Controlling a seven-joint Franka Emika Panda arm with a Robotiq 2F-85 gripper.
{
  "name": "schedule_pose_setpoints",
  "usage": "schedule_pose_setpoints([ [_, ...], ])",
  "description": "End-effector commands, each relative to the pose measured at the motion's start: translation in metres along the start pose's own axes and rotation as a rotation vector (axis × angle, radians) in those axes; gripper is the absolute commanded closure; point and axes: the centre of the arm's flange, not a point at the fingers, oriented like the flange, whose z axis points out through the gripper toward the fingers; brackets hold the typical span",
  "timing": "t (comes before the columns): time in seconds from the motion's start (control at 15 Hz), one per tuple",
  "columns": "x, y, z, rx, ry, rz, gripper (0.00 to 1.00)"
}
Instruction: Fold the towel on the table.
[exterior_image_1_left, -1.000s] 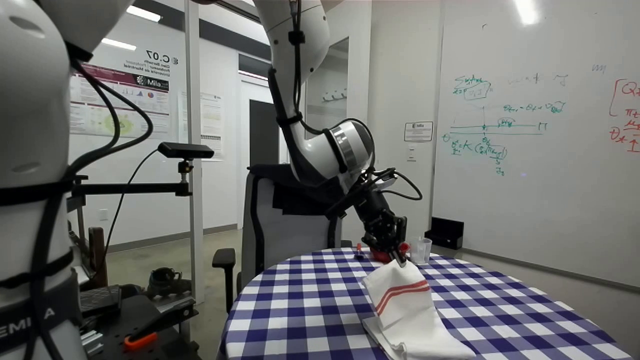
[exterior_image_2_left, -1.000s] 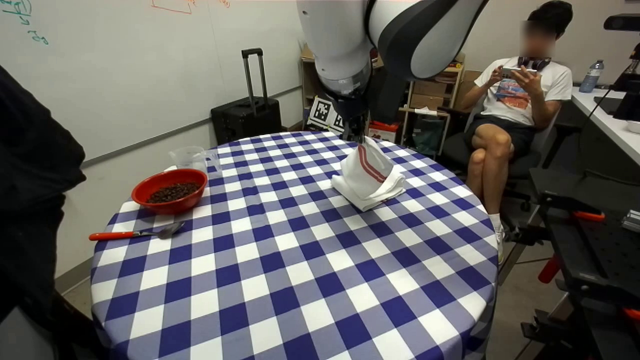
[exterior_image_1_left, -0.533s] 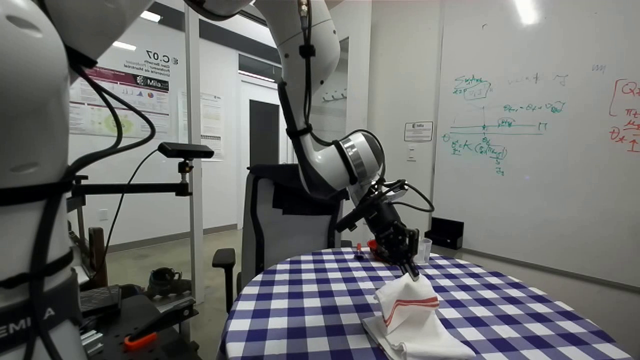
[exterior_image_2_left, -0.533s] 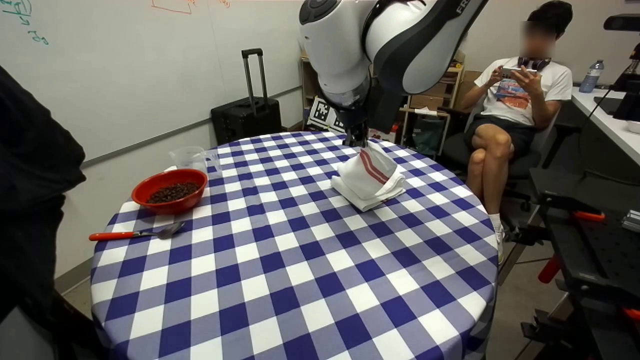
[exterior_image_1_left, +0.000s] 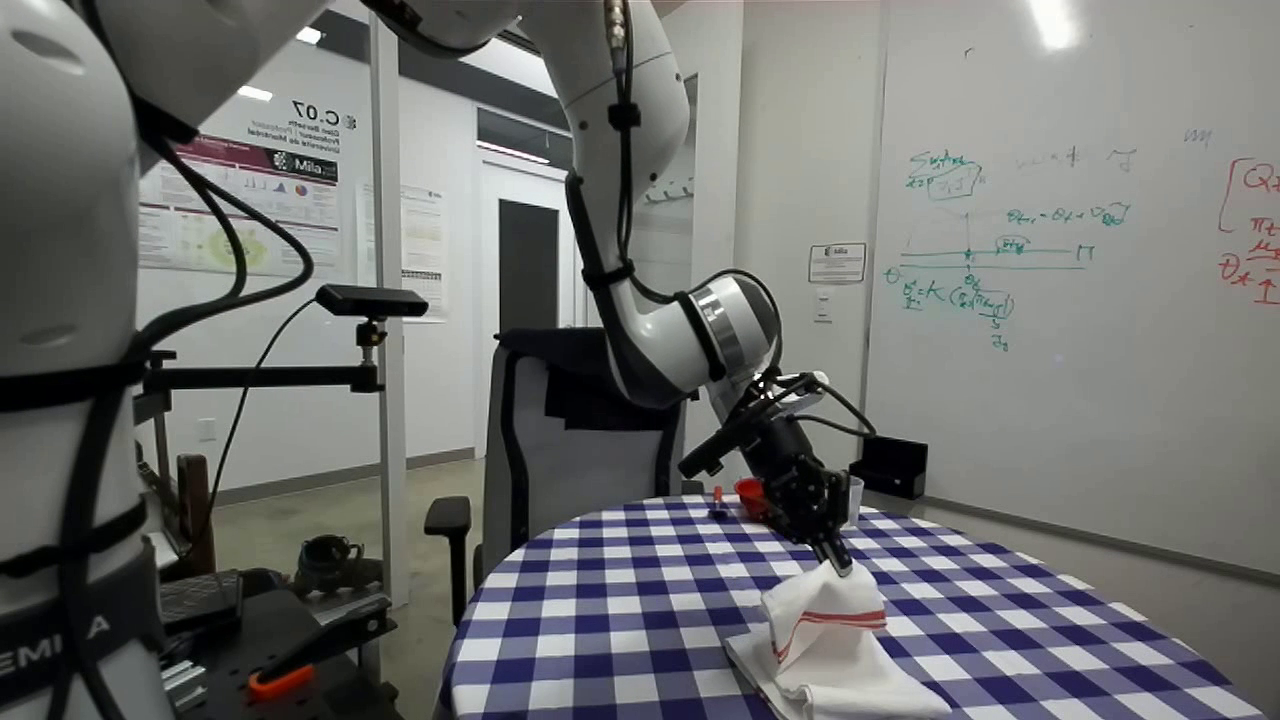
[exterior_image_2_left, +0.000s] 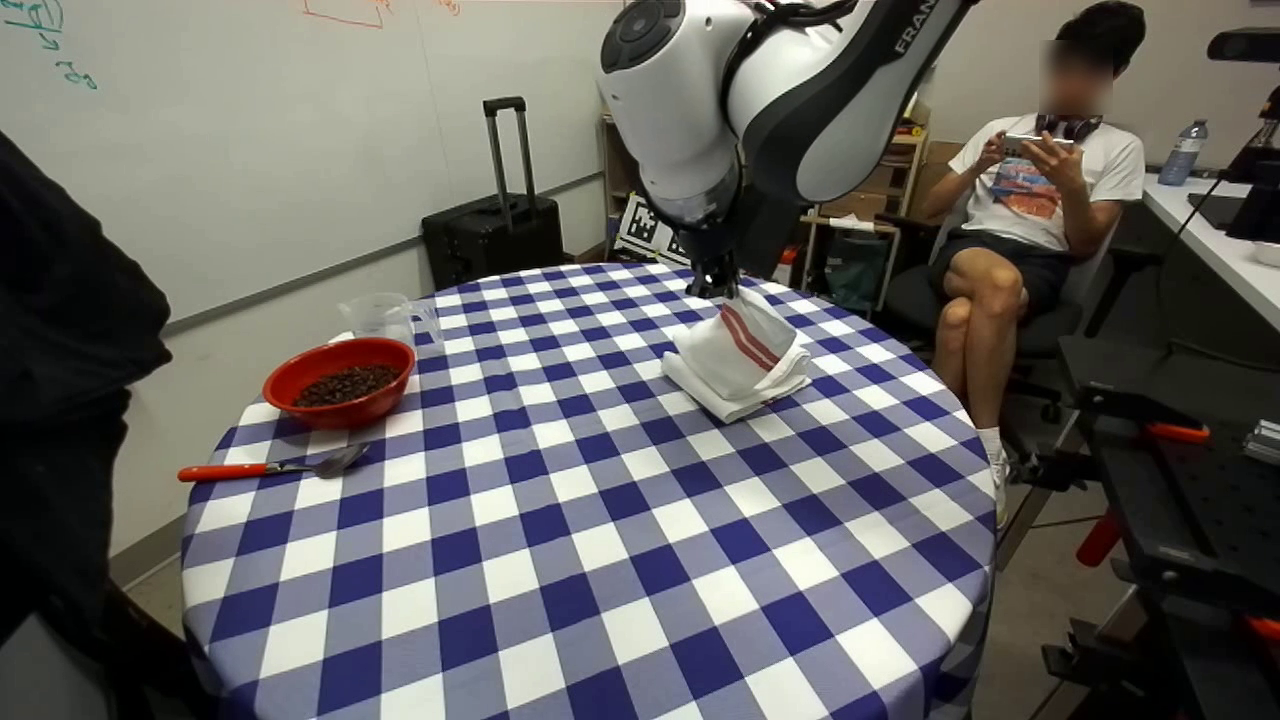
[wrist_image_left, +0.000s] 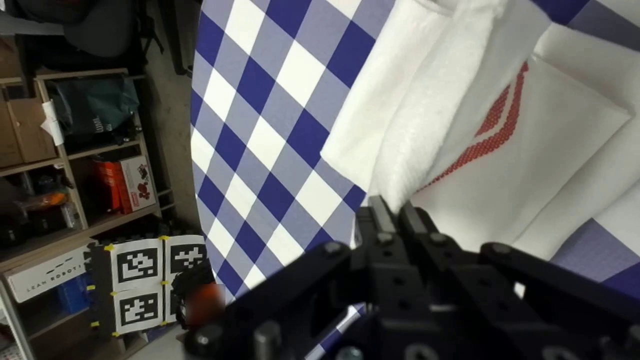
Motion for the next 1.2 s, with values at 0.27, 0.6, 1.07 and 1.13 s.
schedule_pose_setpoints([
  [0.27, -0.014, -0.005, 0.007, 0.050, -0.056, 0.079, 0.48],
  [0.6, -0.022, -0.009, -0.003, 0.067, -0.033, 0.067, 0.11],
  [1.07, -0.050, -0.006, -0.099, 0.258, 0.009, 0.241, 0.00],
  [1.13, -0.058, -0.004, -0.122, 0.292, 0.021, 0.276, 0.00],
])
